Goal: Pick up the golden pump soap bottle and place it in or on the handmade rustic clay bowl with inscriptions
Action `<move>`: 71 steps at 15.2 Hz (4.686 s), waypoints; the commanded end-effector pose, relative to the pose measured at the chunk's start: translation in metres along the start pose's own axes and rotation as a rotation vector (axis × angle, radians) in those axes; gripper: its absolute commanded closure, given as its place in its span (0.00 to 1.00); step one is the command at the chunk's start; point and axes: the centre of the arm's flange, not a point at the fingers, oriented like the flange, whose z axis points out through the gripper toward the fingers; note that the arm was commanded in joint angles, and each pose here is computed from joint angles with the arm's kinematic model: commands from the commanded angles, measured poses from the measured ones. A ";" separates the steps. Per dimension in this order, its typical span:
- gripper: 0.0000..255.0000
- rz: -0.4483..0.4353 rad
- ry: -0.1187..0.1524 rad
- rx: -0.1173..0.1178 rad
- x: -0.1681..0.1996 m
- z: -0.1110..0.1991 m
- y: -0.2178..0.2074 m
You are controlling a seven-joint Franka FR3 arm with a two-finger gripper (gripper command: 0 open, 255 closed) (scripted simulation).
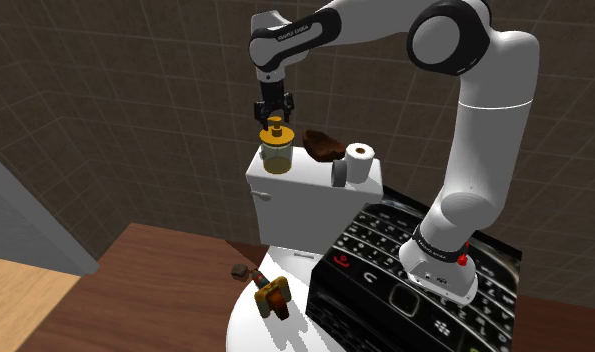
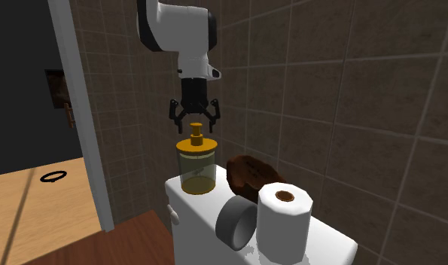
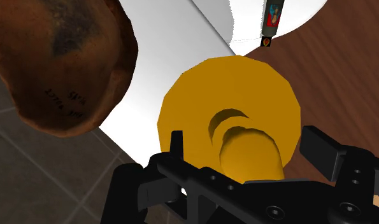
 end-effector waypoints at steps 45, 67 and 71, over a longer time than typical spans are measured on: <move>1.00 0.000 0.000 0.000 -0.033 -0.179 0.024; 1.00 0.000 0.000 0.000 -0.098 -0.192 0.170; 1.00 0.000 0.000 0.000 -0.095 -0.171 0.169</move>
